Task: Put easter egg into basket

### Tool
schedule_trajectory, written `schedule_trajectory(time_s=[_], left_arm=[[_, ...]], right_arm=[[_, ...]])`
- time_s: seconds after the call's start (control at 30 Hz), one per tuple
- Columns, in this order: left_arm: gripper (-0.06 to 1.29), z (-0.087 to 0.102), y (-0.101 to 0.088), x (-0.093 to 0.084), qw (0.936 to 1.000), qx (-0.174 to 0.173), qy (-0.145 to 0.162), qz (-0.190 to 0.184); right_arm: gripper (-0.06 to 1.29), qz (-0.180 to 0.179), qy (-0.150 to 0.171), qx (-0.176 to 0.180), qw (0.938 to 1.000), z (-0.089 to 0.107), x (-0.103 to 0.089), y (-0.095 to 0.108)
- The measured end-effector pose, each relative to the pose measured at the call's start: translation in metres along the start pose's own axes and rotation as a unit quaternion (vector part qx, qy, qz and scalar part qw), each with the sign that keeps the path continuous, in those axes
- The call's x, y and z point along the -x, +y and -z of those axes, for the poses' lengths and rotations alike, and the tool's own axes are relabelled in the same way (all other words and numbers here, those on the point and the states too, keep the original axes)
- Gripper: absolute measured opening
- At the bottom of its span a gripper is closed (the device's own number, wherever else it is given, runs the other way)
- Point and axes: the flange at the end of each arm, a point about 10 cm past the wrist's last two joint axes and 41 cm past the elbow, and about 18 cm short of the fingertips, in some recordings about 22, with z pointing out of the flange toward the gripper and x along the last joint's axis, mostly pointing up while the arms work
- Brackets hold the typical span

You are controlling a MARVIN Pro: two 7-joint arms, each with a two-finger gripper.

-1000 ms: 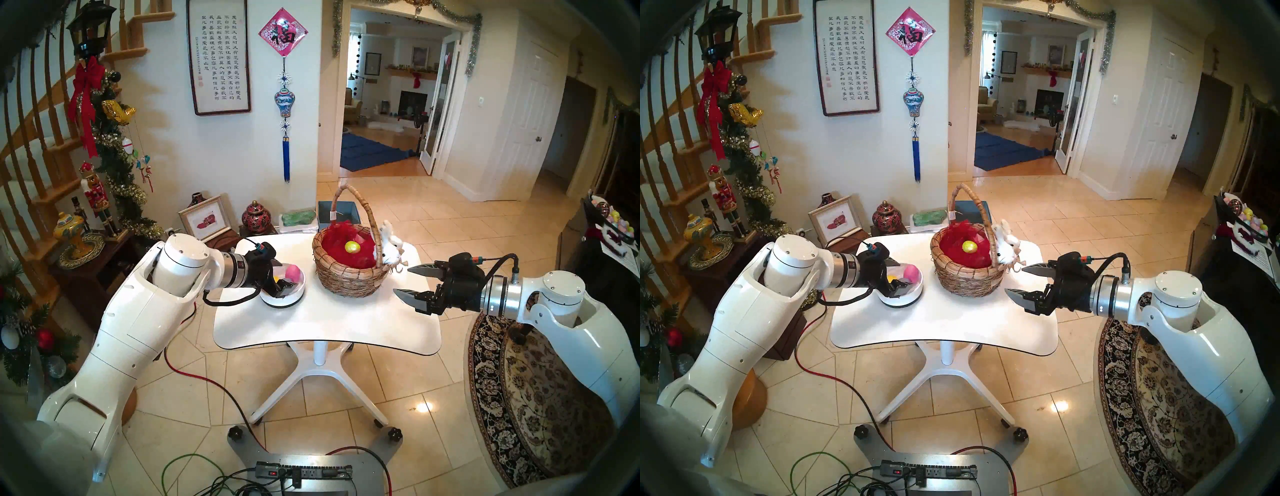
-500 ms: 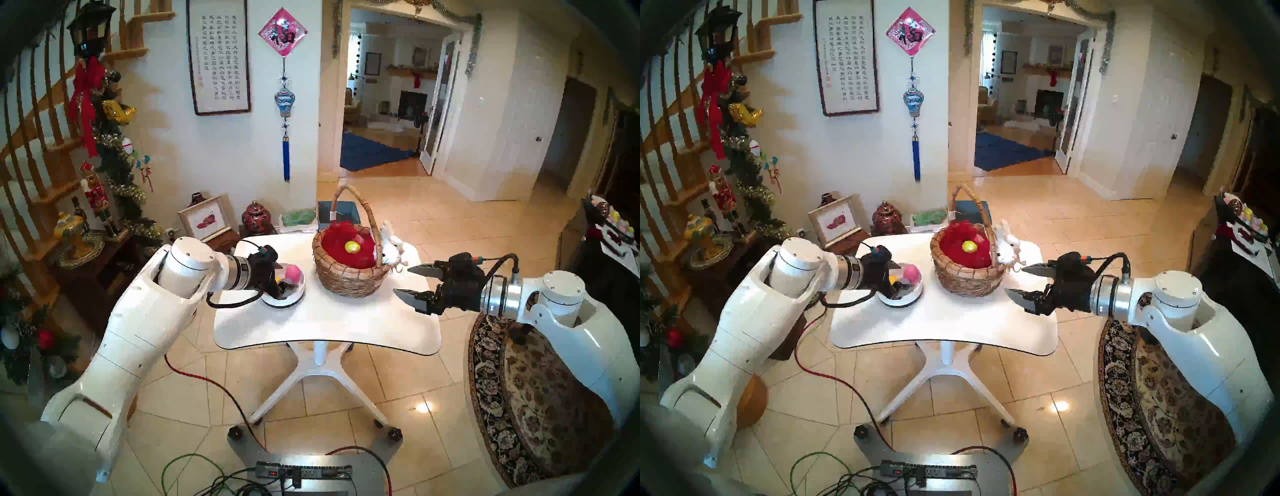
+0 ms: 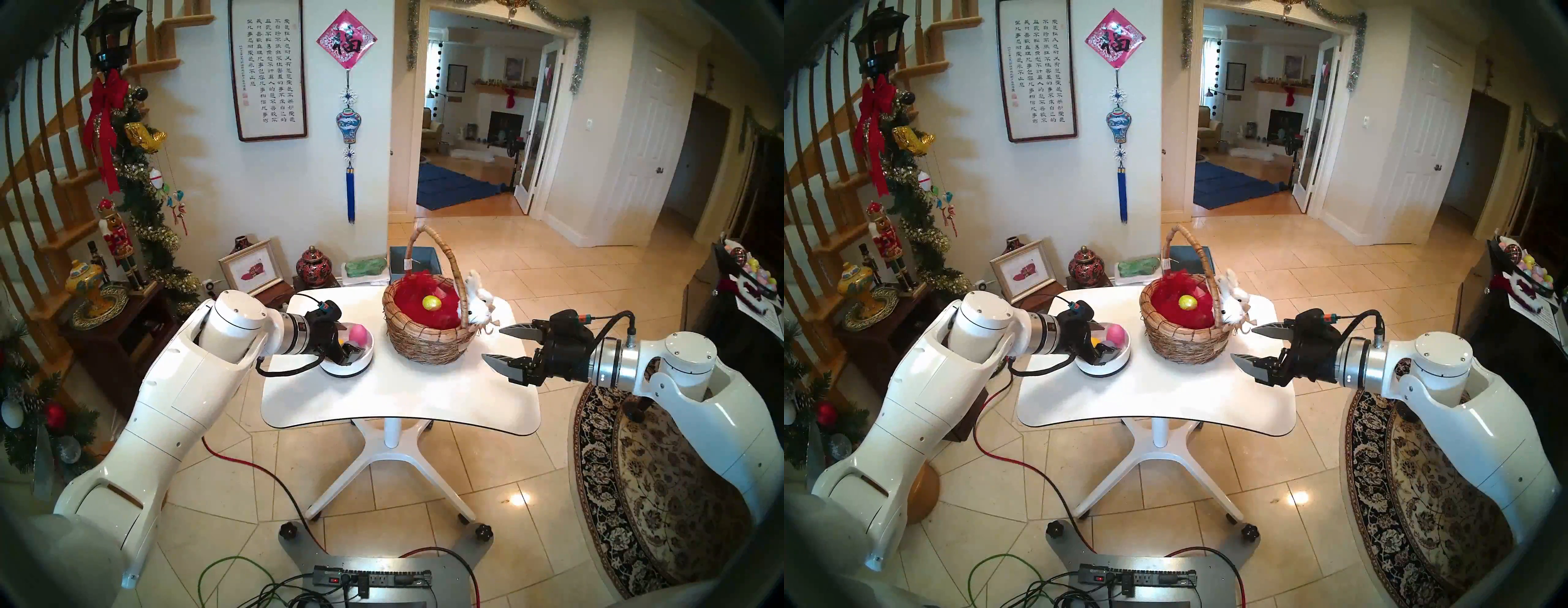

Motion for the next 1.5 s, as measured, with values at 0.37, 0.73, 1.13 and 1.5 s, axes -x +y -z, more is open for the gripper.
schedule_trajectory(time_s=[0.37, 0.73, 1.13, 1.5], left_arm=[[0.98, 0.001, 0.001, -0.004, 1.0, 0.002, 0.007, -0.003], [0.71, 0.002, 0.0, -0.006, 0.9999, -0.002, 0.013, -0.006], [0.52, 0.004, -0.003, -0.006, 0.9998, -0.008, 0.017, -0.006], [0.41, 0.017, -0.007, -0.014, 0.9993, -0.009, 0.036, -0.005]], right_arm=[[1.24, 0.0, 0.0, 0.0, 1.0, 0.0, 0.0, 0.0], [1.24, 0.0, 0.0, 0.0, 1.0, 0.0, 0.0, 0.0], [1.24, 0.0, 0.0, 0.0, 1.0, 0.0, 0.0, 0.0], [1.24, 0.0, 0.0, 0.0, 1.0, 0.0, 0.0, 0.0]])
